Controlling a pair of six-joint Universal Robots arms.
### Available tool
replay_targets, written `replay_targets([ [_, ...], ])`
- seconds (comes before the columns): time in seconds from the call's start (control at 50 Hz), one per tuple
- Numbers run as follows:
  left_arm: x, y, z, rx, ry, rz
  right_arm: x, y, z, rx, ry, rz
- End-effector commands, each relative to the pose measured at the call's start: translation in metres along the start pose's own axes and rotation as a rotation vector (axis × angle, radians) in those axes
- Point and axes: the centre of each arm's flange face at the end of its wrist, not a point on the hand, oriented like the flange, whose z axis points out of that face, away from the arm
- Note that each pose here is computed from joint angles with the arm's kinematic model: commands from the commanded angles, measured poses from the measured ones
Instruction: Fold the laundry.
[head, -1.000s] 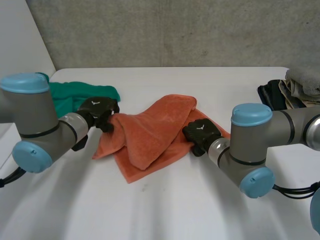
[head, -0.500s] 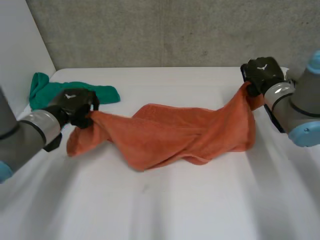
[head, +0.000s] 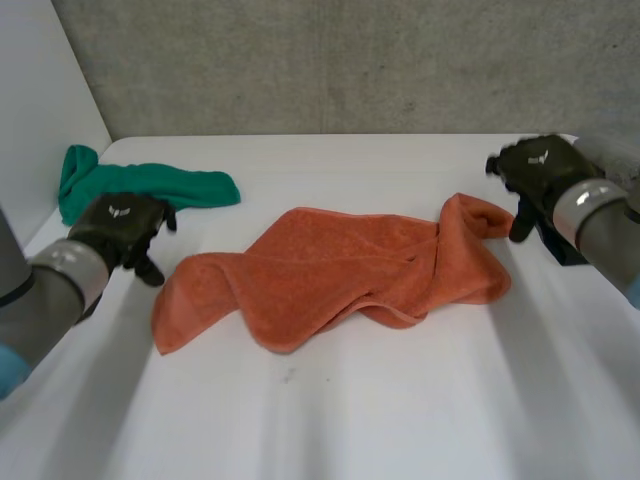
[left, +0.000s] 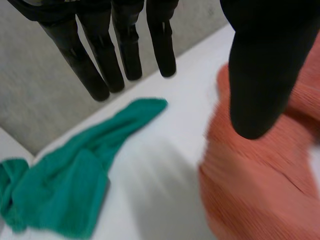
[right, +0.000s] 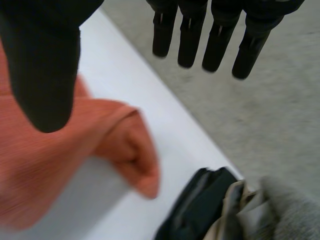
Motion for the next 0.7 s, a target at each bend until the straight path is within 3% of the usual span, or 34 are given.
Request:
replay_targets([
  [0.02,0.014,0.038,-0.031,-0.195,0.080,-0.002,-0.034,0.036,-0.037,-0.185,-0.212,-0.018],
  [0.18,0.024,0.061,-0.014,-0.238,0.148,0.015,-0.068,0.076,-0.024,-0.228,-0.317,0.022],
  [0.4,0.020,0.060,0.035,-0.071,0.057,0.098,-0.068,0.086,0.022,-0.014,-0.164,0.017],
  [0.7,0.025,0.063,0.081,-0.012,0.041,0.227,-0.070,0.097,0.057,0.039,-0.139,-0.049],
])
